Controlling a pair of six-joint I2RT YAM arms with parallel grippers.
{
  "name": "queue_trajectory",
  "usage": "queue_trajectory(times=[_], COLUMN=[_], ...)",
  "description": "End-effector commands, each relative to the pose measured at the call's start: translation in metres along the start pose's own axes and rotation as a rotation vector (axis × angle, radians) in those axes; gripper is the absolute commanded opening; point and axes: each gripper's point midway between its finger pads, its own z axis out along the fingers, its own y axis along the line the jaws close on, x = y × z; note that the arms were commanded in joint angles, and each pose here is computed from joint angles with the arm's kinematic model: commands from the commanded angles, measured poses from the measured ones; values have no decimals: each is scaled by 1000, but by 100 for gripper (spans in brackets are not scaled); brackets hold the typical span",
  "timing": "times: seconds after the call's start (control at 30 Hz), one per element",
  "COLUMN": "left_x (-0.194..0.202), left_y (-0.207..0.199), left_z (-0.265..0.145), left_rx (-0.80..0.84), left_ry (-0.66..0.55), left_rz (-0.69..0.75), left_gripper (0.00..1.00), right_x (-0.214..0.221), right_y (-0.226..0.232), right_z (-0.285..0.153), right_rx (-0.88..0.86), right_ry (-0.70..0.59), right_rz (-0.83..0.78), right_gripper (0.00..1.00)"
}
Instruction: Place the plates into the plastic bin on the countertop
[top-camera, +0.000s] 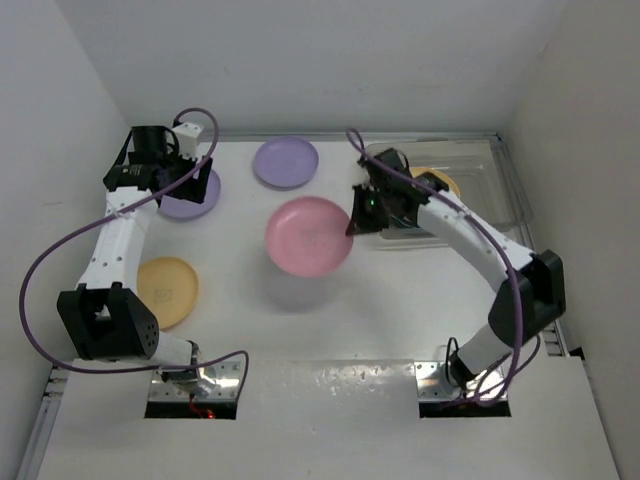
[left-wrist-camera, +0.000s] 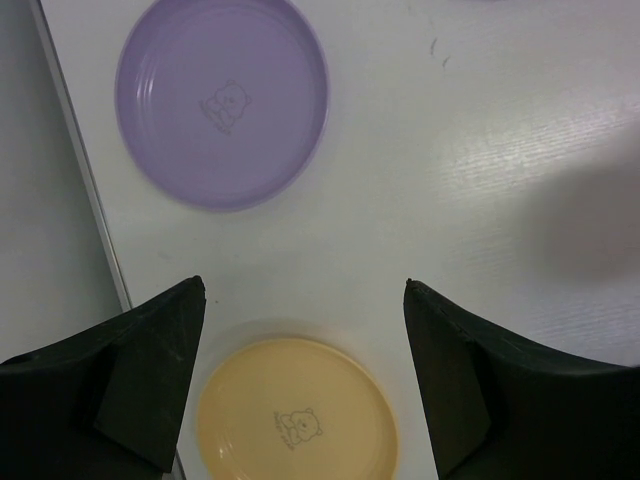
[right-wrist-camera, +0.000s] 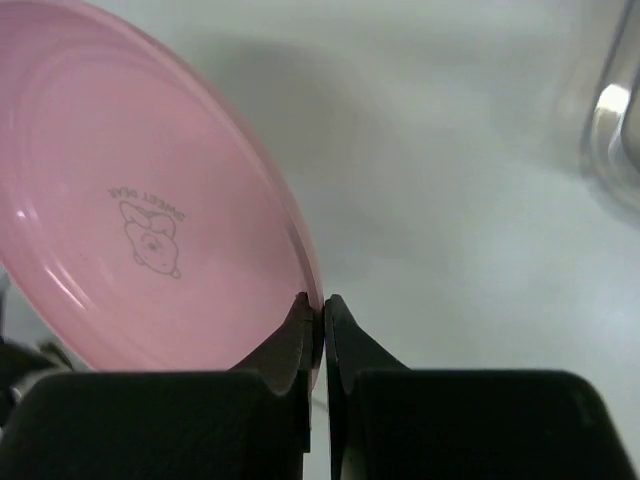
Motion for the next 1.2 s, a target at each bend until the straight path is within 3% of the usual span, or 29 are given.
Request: queue_trajectory(times=[0.0,0.13,0.27,0.37,0.57,0.77,0.93,1.17], left_x=[-4,5,10,21,34,33,33,32], left_y=[7,15,18,17,21,16,15,11], left_z=[-15,-21,-21,-16,-2,5,5,6], left_rx=[-49,-97,-118,-116,-125,-90,-82,-64], left_ry=[-3,37,54,93,151,155,151,144], left_rz=[-11,-4,-4,15,33,40,39,29], left_gripper=[82,82,82,82,82,82,82,82], right_x=[-87,-141,-143,-135,-110,-93,-94,-101], right_y=[-20,-116,-198,-234,-267,-285,-296,-305], right_z=[-4,-31,-45,-46,-38,-18,-13,-15], right_rx=[31,231,338,366,395,397,418,449], right_ry=[-168,-258,-318,-310,-283,-286,-282,-312], right_rz=[76,362,525,576,669,715,709,678], right_gripper=[0,0,0,0,0,8,21,20])
